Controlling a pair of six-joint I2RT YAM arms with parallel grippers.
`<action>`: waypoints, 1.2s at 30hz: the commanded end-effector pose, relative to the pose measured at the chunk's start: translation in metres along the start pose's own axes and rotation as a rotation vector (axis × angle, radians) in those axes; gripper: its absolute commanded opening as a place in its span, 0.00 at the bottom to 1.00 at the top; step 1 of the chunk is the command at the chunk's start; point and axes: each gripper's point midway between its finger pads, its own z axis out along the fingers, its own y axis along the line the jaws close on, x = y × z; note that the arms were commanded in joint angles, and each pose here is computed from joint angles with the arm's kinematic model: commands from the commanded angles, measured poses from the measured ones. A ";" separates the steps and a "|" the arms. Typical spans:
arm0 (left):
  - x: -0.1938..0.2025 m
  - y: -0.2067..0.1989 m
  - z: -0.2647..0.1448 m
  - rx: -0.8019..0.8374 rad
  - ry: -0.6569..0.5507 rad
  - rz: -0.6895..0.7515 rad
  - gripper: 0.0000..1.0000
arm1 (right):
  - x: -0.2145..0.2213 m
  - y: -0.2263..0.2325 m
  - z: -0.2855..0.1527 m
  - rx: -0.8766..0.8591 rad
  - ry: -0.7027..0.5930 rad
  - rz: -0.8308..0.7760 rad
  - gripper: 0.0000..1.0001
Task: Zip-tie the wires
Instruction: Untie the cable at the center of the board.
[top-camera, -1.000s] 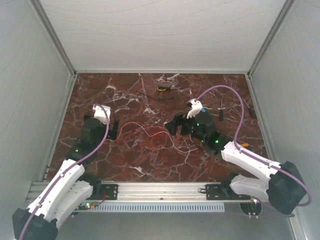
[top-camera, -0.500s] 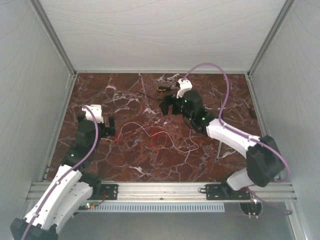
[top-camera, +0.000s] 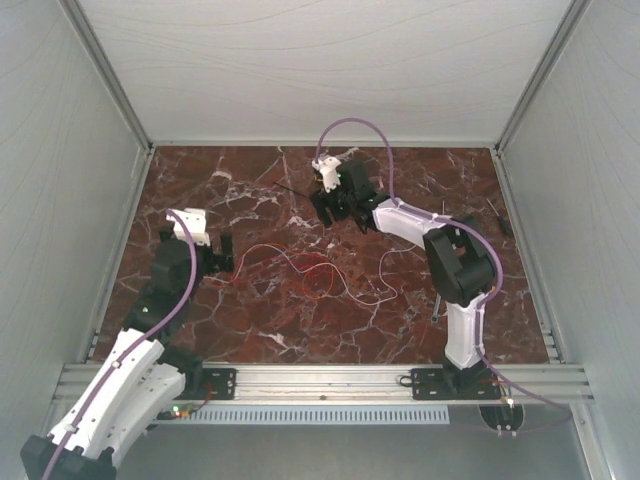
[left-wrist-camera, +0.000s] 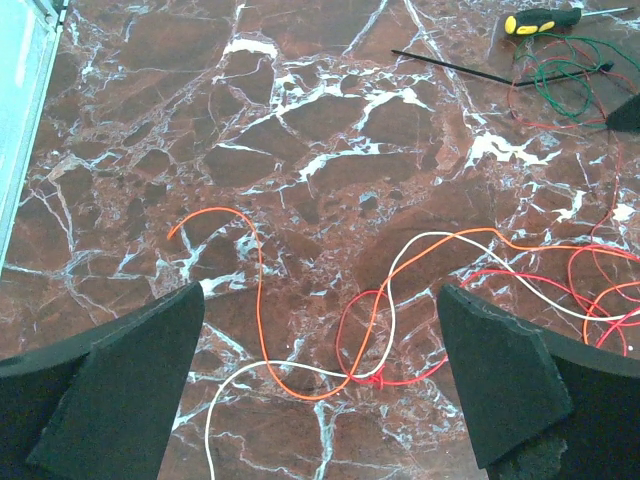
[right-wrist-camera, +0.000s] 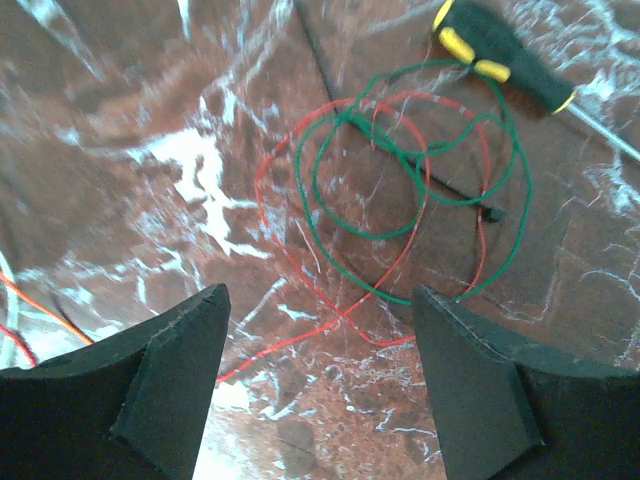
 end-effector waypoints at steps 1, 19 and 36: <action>-0.020 -0.006 0.001 0.029 -0.072 -0.030 1.00 | 0.020 -0.007 0.009 -0.011 0.075 -0.197 0.70; -0.016 -0.009 0.002 0.044 -0.061 -0.024 1.00 | 0.037 -0.012 0.036 -0.014 0.065 -0.356 0.32; -0.015 -0.010 0.002 0.052 -0.062 -0.020 1.00 | -0.078 -0.019 -0.023 0.088 -0.196 -0.454 0.00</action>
